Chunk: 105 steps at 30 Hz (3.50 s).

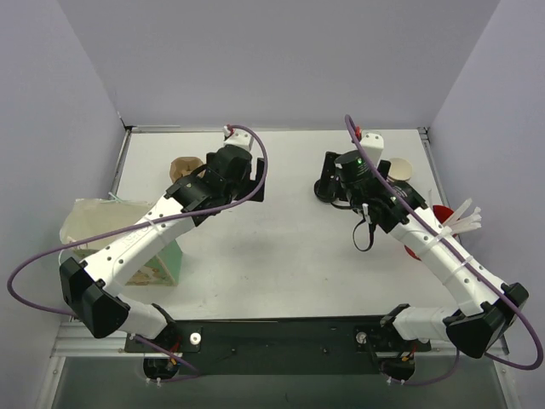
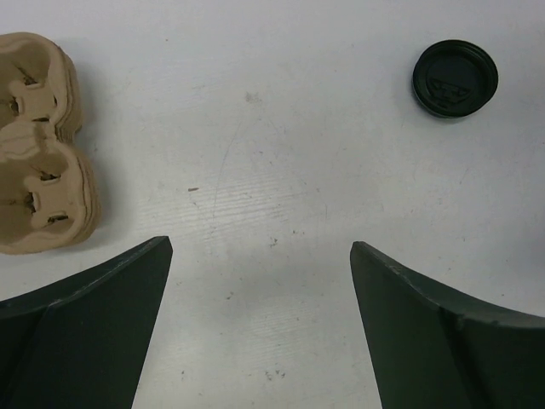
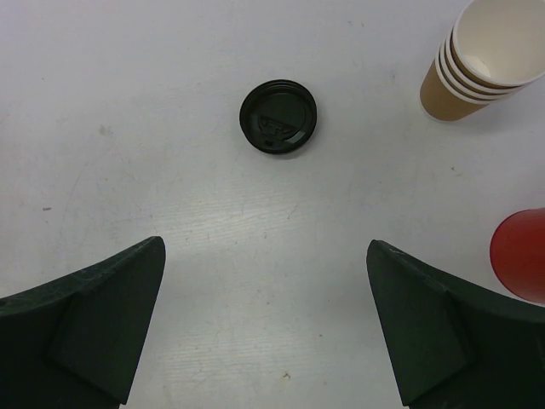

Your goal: Pack the takeout coffee

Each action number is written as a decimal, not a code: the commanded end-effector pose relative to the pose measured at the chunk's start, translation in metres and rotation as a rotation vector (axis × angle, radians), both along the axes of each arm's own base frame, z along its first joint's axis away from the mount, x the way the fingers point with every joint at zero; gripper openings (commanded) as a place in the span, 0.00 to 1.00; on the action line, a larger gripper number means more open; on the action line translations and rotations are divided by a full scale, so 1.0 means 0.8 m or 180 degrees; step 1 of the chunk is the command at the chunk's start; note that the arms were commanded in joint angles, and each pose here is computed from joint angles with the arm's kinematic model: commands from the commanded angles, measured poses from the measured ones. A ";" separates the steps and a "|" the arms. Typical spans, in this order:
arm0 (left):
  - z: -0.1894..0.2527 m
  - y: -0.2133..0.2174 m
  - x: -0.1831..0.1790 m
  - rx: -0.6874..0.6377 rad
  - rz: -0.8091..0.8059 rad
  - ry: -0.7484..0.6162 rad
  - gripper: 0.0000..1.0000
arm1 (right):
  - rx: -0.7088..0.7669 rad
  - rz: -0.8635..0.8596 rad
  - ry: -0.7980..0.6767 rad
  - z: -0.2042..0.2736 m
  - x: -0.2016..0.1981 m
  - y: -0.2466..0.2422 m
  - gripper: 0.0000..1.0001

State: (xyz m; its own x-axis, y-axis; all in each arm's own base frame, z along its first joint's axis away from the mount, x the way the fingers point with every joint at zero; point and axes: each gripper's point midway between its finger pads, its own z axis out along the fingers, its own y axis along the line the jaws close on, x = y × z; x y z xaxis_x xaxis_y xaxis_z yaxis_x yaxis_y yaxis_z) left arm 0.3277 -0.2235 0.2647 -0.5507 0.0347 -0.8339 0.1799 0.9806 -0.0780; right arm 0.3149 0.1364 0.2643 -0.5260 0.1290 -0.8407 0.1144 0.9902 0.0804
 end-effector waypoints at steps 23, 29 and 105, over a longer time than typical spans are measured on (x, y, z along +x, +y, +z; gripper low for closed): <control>0.022 0.013 -0.016 -0.0285 -0.0157 0.0013 0.97 | -0.0255 -0.0879 0.0685 -0.049 0.133 -0.140 0.50; 0.025 0.018 -0.022 -0.0268 -0.0177 0.0017 0.97 | -0.0162 -0.0928 0.0685 -0.071 0.161 -0.178 0.47; 0.002 0.025 -0.014 0.0095 -0.0192 0.0194 0.97 | -0.0031 -0.0890 0.1176 -0.151 0.213 -0.238 0.16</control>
